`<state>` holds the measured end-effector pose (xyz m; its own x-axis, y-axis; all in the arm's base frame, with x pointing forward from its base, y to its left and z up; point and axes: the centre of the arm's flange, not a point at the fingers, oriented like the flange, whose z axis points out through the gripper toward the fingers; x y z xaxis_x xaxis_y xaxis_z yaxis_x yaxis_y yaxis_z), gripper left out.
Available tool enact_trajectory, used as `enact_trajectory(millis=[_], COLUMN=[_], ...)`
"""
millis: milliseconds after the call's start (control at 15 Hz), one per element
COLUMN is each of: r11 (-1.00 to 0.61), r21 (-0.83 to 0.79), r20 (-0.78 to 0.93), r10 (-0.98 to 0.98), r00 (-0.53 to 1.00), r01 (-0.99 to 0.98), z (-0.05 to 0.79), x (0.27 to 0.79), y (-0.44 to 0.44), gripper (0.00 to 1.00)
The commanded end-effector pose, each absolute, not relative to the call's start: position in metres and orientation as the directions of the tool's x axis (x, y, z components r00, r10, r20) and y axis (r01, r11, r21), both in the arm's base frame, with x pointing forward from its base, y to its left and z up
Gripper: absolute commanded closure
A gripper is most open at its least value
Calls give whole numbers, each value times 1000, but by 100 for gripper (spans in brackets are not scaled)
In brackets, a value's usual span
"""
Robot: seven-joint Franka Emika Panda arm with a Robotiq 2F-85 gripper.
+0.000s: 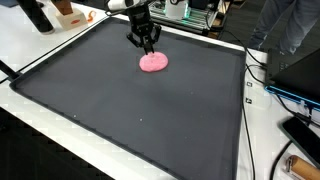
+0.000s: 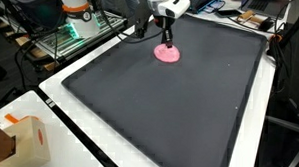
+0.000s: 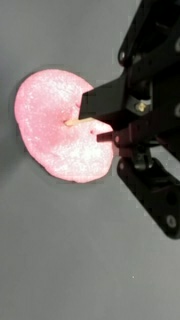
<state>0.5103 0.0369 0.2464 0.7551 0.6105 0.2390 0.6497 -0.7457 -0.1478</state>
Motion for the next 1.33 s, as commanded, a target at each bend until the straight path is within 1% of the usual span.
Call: enact_trajectory(millis=[0,467,1267], r11=[-742,-742,-747], r21=[-168,-163,-127], r20=[227,235,241], r10=[611,611,615], r00=[758,756,751], r01=[649,650,652], z=[231,243,288], x=[510,509,505], y=[34,37,42], gripper=[94,94,94])
